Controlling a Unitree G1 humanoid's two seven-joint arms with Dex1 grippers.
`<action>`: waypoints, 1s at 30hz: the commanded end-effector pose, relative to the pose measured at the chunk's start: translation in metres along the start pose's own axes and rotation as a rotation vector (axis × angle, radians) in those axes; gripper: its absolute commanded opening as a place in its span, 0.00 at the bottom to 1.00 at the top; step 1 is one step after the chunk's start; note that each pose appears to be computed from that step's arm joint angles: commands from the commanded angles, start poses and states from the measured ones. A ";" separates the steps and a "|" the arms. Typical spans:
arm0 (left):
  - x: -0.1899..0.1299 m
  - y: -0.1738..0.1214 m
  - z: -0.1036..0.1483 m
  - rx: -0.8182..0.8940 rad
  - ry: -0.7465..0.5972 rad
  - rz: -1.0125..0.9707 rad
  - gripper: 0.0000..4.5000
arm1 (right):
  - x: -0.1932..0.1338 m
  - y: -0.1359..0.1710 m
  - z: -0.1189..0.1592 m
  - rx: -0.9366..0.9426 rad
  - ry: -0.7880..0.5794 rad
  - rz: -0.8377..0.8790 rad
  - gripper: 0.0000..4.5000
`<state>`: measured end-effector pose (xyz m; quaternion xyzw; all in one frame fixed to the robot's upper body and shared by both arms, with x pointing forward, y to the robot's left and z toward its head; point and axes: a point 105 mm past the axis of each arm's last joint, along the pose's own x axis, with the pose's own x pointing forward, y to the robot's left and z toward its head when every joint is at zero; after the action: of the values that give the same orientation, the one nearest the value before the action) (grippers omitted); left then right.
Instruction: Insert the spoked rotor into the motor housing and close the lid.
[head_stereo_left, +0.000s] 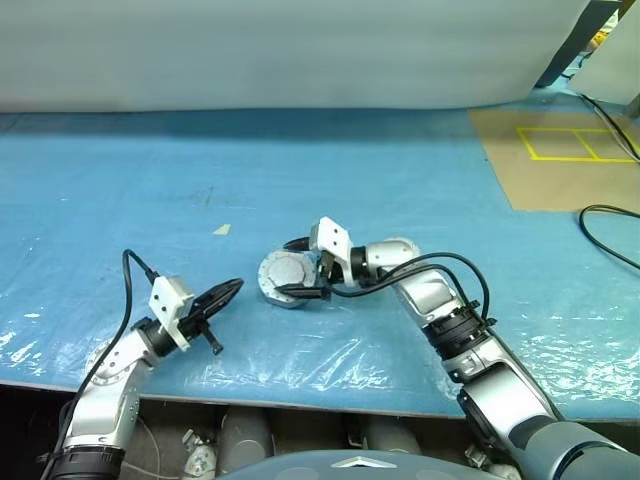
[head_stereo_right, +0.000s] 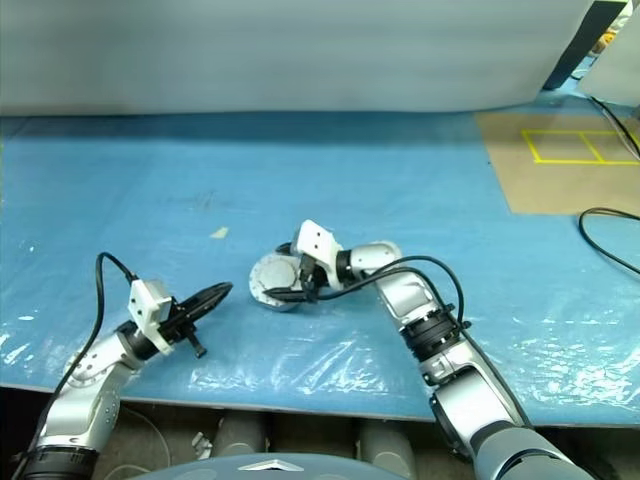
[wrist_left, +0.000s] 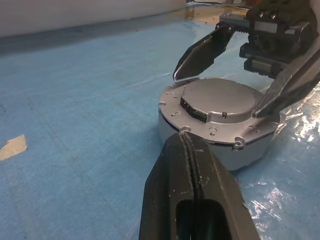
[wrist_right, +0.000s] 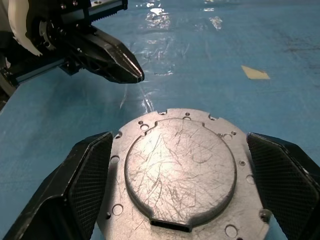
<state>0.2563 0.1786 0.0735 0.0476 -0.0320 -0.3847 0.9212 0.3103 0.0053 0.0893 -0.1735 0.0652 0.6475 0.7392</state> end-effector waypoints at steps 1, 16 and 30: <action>0.003 0.000 0.007 0.022 -0.021 -0.009 0.00 | 0.005 -0.002 -0.001 -0.024 0.009 -0.018 0.80; -0.008 -0.005 0.007 0.024 -0.006 0.008 0.00 | 0.004 -0.004 0.012 -0.059 -0.003 -0.010 0.66; 0.007 -0.010 0.018 0.005 -0.009 0.013 0.00 | 0.005 0.019 -0.035 -0.022 0.254 0.085 0.66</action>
<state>0.2497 0.1715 0.0783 0.0403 -0.0188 -0.3740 0.9264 0.3089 0.0071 0.0849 -0.2487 0.0896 0.6425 0.7193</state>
